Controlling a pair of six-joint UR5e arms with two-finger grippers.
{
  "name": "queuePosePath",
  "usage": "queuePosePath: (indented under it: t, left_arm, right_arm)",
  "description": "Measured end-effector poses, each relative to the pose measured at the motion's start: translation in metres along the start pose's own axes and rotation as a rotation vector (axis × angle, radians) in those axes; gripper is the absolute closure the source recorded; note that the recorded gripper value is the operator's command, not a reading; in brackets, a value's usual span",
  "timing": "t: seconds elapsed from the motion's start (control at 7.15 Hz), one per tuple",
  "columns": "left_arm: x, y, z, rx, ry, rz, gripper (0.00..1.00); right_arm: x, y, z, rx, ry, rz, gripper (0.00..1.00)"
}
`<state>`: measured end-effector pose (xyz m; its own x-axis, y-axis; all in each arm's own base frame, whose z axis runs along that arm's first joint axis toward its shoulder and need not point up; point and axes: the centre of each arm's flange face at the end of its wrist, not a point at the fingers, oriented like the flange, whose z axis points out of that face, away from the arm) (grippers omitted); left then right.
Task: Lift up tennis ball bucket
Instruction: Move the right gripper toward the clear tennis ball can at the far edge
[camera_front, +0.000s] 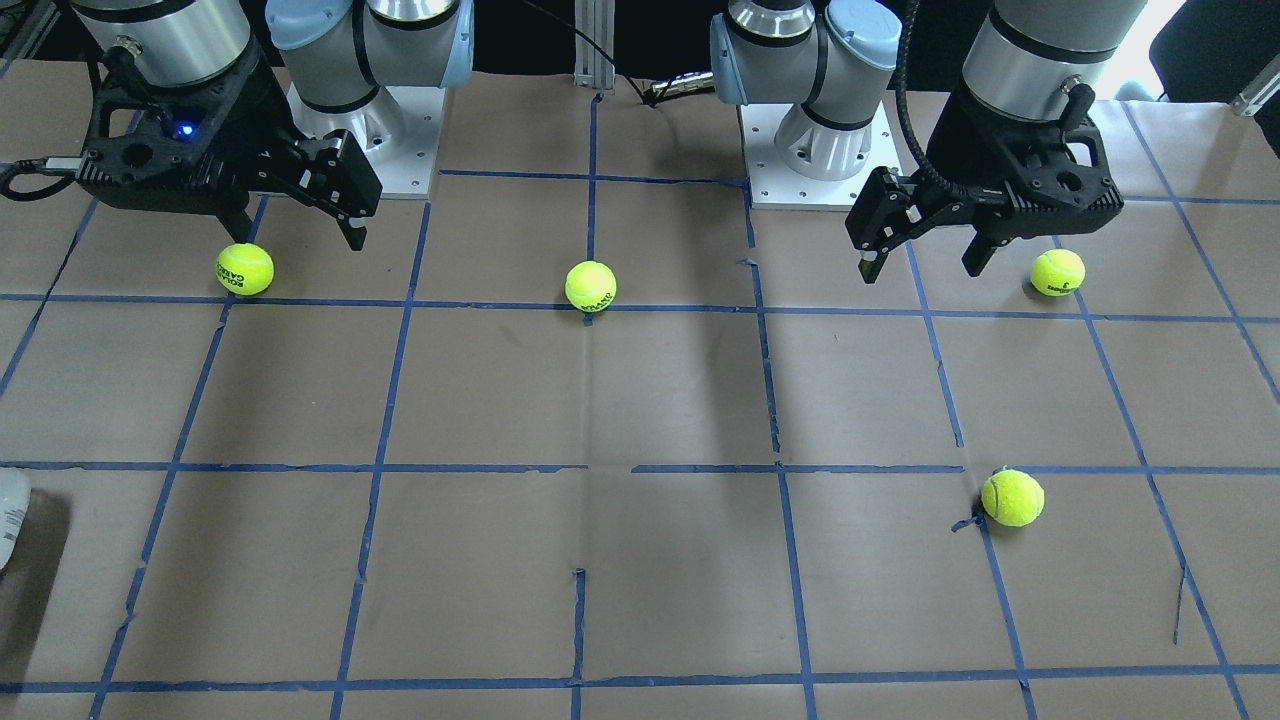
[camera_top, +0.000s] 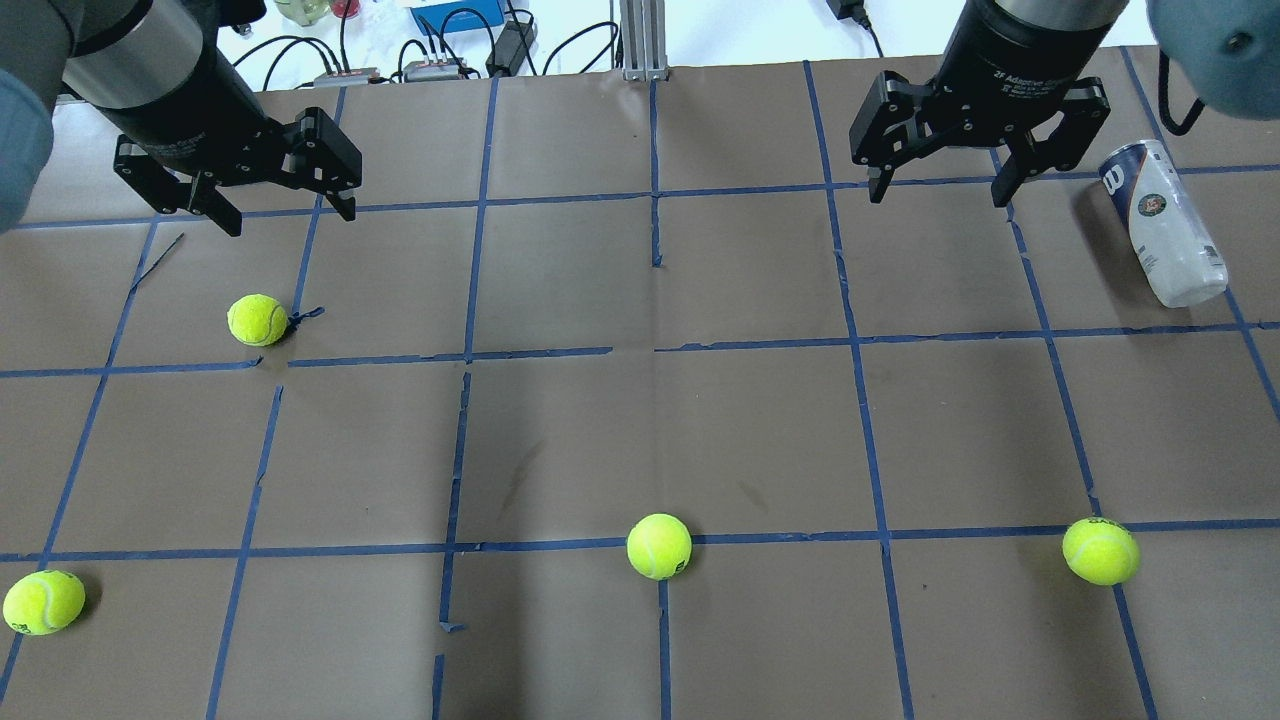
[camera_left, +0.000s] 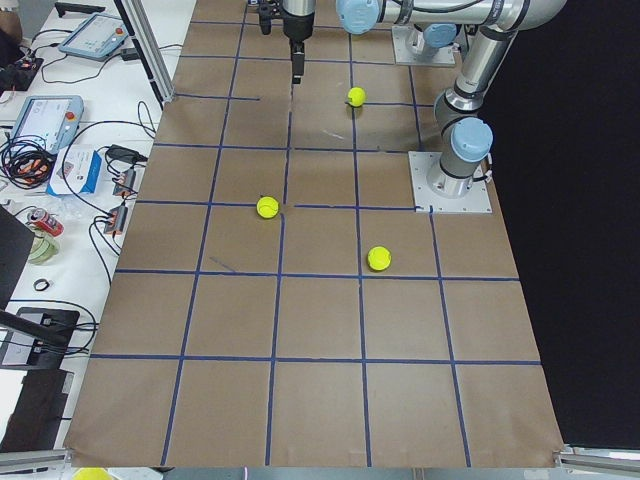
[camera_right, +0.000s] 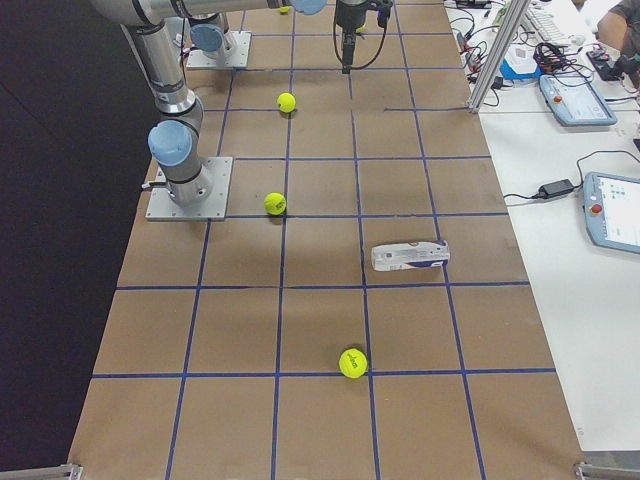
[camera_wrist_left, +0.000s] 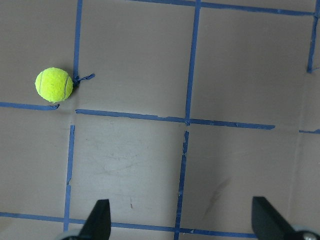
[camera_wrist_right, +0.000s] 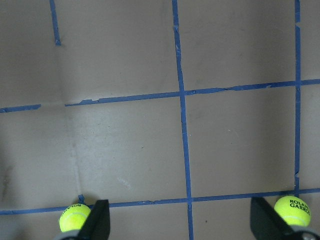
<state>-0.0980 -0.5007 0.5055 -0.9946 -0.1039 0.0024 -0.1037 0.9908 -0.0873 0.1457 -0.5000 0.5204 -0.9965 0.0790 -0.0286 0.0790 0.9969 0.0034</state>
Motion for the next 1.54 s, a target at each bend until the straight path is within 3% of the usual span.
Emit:
queuePosePath:
  t: [1.54]
  left_arm:
    - [-0.001, 0.0, 0.0, 0.0, 0.0, -0.001, 0.0]
  right_arm:
    - [0.022, -0.005, -0.006, 0.005, -0.008, 0.04, 0.0]
